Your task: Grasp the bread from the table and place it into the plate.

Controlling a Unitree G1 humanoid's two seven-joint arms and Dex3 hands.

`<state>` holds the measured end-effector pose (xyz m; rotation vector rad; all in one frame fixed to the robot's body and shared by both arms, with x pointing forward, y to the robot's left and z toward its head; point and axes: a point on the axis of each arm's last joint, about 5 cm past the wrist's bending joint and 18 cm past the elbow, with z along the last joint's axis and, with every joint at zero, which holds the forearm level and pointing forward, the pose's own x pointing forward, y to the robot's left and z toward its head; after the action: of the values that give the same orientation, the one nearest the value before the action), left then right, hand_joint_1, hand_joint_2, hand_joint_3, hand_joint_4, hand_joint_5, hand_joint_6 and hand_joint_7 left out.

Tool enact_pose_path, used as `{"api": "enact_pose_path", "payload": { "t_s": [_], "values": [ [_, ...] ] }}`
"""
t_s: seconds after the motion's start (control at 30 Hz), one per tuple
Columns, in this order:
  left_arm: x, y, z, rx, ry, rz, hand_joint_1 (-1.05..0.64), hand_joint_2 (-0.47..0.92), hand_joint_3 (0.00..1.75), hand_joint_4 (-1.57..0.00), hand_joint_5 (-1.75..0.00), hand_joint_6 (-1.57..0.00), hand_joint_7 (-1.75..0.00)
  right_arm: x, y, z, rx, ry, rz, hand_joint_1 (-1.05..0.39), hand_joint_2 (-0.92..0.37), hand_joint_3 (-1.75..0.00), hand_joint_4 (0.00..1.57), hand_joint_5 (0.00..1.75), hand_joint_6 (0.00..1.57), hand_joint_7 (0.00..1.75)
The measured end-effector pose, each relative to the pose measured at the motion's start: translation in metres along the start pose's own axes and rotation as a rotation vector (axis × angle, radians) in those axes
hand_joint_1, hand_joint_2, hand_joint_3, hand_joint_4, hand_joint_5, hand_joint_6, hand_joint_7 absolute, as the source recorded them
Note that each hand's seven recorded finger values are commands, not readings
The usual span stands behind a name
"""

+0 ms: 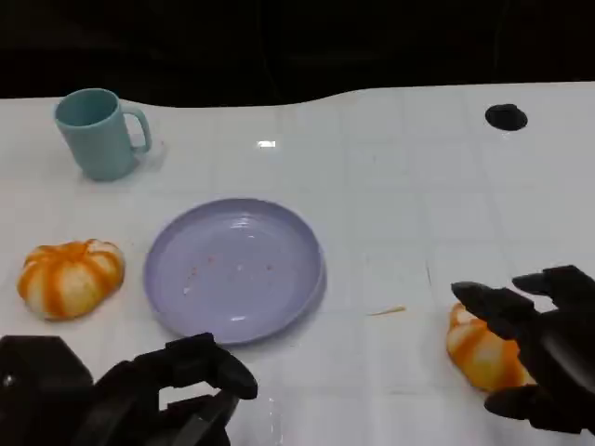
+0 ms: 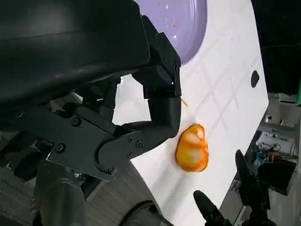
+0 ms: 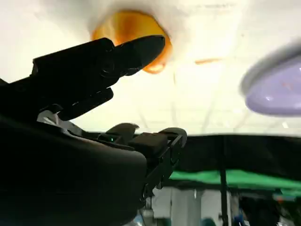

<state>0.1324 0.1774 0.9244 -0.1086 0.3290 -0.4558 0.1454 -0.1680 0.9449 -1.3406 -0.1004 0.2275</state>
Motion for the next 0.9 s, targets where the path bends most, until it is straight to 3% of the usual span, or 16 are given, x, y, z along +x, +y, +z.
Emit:
{"api": "enact_pose_path", "payload": {
  "t_s": [0.3, 0.67, 0.9],
  "values": [
    [0.001, -0.002, 0.001, -0.007, 0.004, -0.001, -0.34, 0.76, 0.82, -0.68, -1.75, -0.61, -1.46, 0.012, 0.0050, 0.001, -0.040, 0.027, 0.073, -0.58, -0.86, 0.00, 0.10, 0.46, 0.35, 0.01],
    [0.001, -0.003, 0.003, -0.004, -0.003, -0.008, -0.34, 0.76, 0.82, -0.68, -1.75, -0.61, -1.46, 0.037, 0.0335, -0.007, -0.073, 0.094, 0.183, -0.60, -0.89, 0.00, 0.15, 0.39, 0.36, 0.01],
    [0.002, -0.004, 0.004, -0.003, -0.004, -0.010, -0.34, 0.76, 0.83, -0.67, -1.75, -0.60, -1.47, 0.045, 0.0438, -0.014, -0.068, 0.131, 0.207, -0.60, -0.92, -0.01, 0.18, 0.36, 0.38, 0.01]
  ]
}}
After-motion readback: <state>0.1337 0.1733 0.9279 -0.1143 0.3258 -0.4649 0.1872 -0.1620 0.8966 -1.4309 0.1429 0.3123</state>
